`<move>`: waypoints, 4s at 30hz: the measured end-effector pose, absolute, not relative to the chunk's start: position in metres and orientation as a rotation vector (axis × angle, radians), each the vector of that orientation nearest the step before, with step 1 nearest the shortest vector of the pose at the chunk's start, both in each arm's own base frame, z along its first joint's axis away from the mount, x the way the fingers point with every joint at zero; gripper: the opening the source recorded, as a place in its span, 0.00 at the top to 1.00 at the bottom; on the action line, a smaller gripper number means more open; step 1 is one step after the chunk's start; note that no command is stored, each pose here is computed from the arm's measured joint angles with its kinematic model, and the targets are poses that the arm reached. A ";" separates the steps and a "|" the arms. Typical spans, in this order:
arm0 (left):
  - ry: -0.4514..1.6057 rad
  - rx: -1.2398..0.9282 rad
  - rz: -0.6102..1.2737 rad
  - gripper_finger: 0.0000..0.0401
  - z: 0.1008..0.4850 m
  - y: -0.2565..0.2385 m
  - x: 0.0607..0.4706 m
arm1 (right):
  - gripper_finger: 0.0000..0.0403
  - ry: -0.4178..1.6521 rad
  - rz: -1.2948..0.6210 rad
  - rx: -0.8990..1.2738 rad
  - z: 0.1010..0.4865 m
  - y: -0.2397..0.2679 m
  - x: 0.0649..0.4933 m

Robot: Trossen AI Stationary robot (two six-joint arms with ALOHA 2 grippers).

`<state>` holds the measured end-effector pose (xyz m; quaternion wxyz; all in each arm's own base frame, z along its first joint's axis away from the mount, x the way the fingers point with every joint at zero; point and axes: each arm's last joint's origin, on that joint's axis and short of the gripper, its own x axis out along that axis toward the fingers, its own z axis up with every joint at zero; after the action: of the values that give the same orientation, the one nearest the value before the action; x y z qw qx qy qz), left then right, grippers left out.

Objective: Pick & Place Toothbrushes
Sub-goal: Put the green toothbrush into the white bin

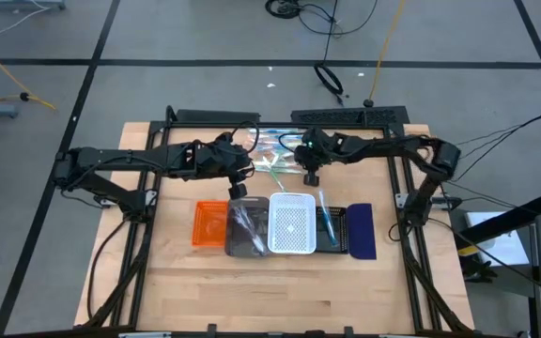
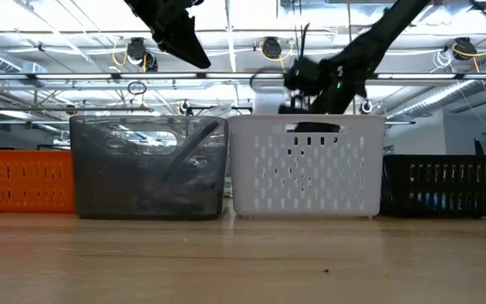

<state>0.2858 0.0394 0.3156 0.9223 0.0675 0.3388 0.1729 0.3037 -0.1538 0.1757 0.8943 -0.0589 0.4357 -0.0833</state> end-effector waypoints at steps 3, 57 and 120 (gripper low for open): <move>0.696 0.137 0.357 0.70 0.316 0.040 0.286 | 1.00 0.818 -0.187 -0.140 0.203 -0.146 0.301; 0.186 0.112 0.232 0.93 0.359 0.025 0.308 | 0.97 0.356 -0.158 -0.151 0.321 -0.059 0.267; 0.507 0.101 0.184 0.64 0.258 -0.050 0.365 | 0.71 0.361 -0.232 -0.131 0.322 -0.059 0.242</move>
<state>0.3647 -0.0501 0.2582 0.9626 0.0498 0.2503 0.0907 0.2424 -0.0589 0.3223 0.9749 -0.0649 0.1788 -0.1153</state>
